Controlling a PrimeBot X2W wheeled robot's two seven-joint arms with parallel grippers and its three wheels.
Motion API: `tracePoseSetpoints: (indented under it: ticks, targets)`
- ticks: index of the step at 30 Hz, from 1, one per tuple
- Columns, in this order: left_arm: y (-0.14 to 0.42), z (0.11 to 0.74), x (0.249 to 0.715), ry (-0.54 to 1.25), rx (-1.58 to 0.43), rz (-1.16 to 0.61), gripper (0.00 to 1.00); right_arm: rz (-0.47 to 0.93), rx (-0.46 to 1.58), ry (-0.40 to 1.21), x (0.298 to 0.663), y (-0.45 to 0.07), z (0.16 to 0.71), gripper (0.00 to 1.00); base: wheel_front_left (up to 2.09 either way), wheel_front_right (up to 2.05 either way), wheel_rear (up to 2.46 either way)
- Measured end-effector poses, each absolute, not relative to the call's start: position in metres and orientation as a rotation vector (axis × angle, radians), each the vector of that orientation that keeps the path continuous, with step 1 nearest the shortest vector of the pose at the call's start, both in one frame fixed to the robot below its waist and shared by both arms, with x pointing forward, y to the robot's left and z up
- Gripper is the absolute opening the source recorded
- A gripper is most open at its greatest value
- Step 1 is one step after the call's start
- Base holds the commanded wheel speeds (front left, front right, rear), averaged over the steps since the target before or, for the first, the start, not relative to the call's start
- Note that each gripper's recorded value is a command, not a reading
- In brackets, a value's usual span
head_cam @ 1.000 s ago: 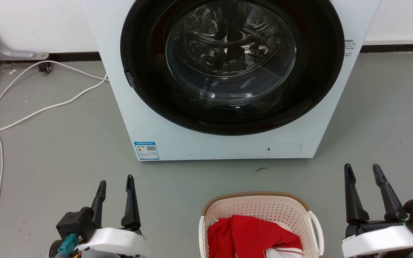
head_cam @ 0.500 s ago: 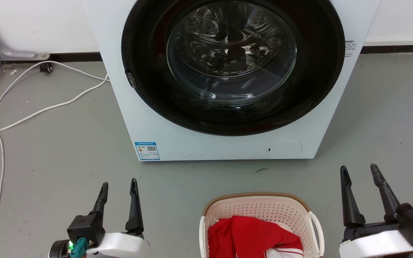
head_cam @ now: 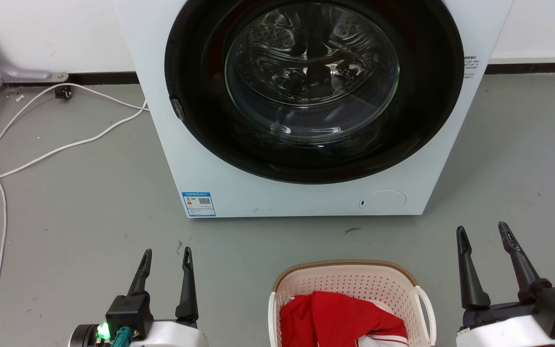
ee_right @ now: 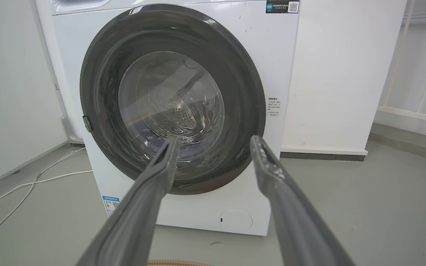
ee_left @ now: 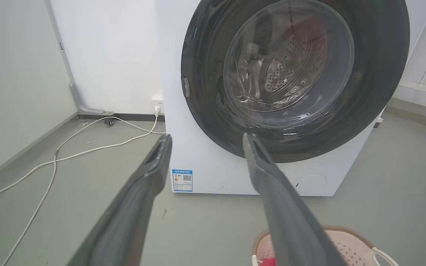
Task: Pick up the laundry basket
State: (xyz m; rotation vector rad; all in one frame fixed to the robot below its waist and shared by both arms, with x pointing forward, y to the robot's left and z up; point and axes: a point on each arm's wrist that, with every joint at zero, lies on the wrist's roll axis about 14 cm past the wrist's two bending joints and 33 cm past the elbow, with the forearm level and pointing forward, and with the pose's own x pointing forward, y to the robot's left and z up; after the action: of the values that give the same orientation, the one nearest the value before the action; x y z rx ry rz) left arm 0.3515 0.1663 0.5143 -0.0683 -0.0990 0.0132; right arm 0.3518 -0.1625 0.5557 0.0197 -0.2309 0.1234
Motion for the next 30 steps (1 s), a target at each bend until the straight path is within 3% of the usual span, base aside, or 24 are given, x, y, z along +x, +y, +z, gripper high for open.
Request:
tracePoseSetpoints:
  ticks: [30]
  targets:
    - [0.1657,0.5101,0.348,-0.095,-0.033,0.013,1.0,0.106,0.043,-0.217,0.3484,-0.1682,0.5485,1.0,0.0,0.0,0.0]
